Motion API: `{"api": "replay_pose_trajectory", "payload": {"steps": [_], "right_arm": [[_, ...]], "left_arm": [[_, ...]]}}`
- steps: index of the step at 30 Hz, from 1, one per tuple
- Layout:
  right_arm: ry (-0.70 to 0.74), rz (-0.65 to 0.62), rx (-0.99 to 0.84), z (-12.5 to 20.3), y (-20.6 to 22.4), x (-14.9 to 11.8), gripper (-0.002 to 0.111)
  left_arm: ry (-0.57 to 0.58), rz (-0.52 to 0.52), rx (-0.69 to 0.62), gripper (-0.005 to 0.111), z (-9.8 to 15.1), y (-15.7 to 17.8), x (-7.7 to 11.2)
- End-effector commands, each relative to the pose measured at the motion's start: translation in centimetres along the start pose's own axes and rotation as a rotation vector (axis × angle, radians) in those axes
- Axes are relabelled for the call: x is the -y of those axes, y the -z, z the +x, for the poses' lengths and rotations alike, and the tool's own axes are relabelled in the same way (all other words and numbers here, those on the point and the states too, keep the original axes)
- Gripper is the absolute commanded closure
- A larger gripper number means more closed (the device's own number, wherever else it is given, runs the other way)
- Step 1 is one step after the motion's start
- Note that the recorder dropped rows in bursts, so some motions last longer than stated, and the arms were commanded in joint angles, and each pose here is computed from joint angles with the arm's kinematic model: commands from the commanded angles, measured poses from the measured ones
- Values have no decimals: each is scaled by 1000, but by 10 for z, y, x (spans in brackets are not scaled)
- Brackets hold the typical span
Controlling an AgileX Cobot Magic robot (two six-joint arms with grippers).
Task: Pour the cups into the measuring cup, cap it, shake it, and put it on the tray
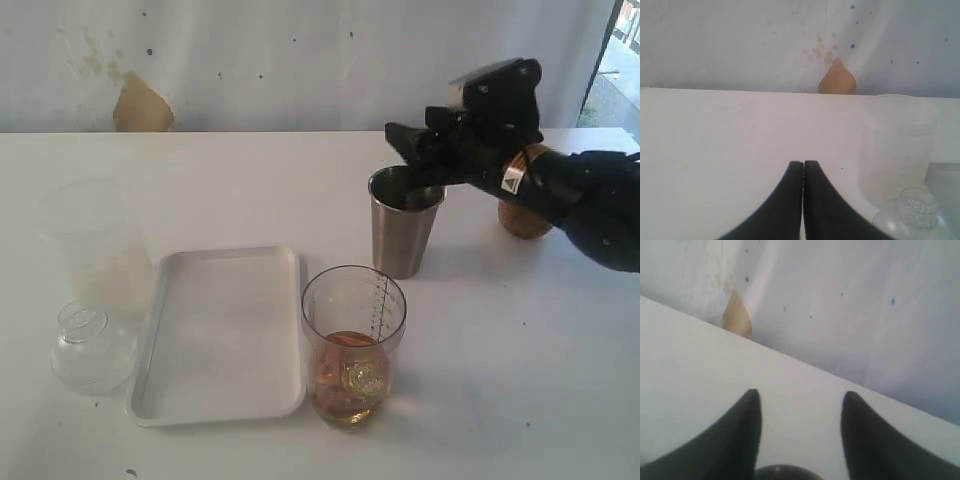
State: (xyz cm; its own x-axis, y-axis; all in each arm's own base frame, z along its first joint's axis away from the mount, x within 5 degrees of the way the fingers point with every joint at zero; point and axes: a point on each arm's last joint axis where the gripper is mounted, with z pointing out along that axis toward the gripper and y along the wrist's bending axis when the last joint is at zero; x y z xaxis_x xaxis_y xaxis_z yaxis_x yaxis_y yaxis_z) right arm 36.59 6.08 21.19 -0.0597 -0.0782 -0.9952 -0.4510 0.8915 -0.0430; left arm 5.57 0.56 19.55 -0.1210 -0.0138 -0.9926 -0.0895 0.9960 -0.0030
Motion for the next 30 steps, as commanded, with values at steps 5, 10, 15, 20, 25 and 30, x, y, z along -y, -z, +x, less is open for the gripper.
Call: {"api": "replay_pose_trajectory", "payload": {"steps": [5, 10, 15, 20, 25, 30], "right_arm": [[-4, -43, 62, -88, 48, -17, 108], [-153, 226, 0, -134, 114, -15, 108], [-185, 283, 71, -134, 181, -37, 108], [-252, 267, 188, -125, 230, -59, 108], [-284, 241, 356, -126, 277, -78, 108], [-250, 233, 493, -134, 311, -91, 108]], "left_arm": [[3, 4, 8, 106, 1, 0, 0], [3, 4, 8, 106, 1, 0, 0], [3, 4, 8, 106, 1, 0, 0], [3, 4, 8, 106, 1, 0, 0], [3, 4, 8, 106, 1, 0, 0], [3, 4, 8, 106, 1, 0, 0]]}}
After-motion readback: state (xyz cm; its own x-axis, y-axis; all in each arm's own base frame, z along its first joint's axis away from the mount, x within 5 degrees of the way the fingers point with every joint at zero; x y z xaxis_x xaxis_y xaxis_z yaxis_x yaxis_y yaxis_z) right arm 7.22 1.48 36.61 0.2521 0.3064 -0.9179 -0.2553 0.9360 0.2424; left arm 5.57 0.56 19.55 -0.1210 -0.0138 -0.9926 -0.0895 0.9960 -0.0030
